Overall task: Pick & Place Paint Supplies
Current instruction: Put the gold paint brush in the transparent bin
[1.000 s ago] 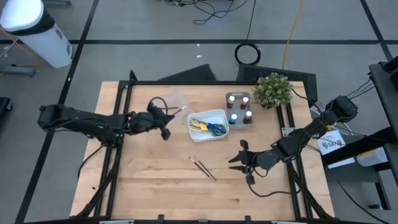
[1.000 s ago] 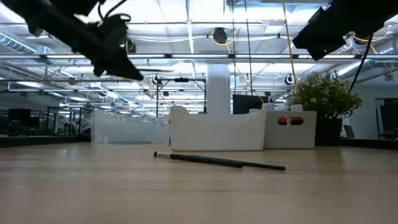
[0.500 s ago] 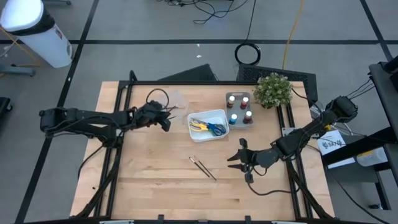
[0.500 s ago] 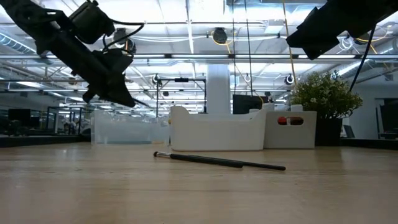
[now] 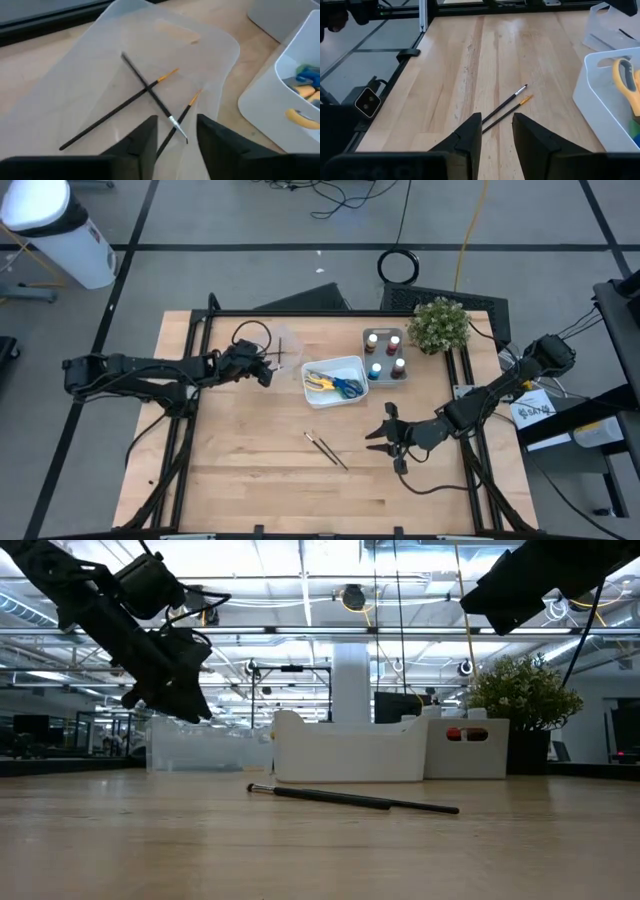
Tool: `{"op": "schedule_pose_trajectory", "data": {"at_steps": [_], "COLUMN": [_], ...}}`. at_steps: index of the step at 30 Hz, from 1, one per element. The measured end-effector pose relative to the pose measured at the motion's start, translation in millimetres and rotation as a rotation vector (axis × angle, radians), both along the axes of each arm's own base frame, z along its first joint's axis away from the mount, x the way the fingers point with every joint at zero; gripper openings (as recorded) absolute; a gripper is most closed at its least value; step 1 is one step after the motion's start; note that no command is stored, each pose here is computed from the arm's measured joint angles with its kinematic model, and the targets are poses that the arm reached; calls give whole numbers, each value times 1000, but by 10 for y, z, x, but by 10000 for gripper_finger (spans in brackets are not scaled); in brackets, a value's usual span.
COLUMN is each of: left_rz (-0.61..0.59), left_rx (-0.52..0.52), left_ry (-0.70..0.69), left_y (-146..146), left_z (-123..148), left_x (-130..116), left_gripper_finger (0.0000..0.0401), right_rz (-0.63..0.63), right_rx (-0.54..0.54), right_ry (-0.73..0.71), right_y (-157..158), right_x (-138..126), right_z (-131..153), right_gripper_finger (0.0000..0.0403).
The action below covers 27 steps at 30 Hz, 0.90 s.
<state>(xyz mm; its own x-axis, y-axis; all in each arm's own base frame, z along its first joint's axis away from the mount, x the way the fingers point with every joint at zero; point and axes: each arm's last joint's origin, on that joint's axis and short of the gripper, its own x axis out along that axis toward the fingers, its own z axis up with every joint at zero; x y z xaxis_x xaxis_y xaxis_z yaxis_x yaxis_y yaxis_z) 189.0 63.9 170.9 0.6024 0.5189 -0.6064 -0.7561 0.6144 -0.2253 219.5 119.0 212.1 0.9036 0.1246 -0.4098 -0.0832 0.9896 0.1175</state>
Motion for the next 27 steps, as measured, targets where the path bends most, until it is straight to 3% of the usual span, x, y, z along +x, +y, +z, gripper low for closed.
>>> {"op": "schedule_pose_trajectory", "data": {"at_steps": [3, 7, 14, 18, 23, 27], "left_rz": [-26, -138, -327, -369, -408, -432], "left_rx": [23, 33, 112, 137, 121, 113], "left_ry": [-22, -156, -455, -477, -479, -480], "left_y": [3, -6, -85, -156, -250, -305], "left_z": [30, 226, 628, 645, 641, 639], "left_x": [20, 101, 257, 303, 320, 330], "left_gripper_finger": [175, 201, 212, 212, 212, 212], "right_rz": [0, 5, 4, 71, 126, 68], "right_rx": [6, 20, 179, 133, 60, -22], "right_ry": [-10, -55, -312, -375, -304, -52], "right_y": [2, 12, 71, 179, 393, 556], "right_x": [4, 22, 119, 255, 558, 890], "right_z": [9, 52, 283, 154, -9, -98], "right_gripper_finger": [100, 100, 100, 109, 162, 213]}}
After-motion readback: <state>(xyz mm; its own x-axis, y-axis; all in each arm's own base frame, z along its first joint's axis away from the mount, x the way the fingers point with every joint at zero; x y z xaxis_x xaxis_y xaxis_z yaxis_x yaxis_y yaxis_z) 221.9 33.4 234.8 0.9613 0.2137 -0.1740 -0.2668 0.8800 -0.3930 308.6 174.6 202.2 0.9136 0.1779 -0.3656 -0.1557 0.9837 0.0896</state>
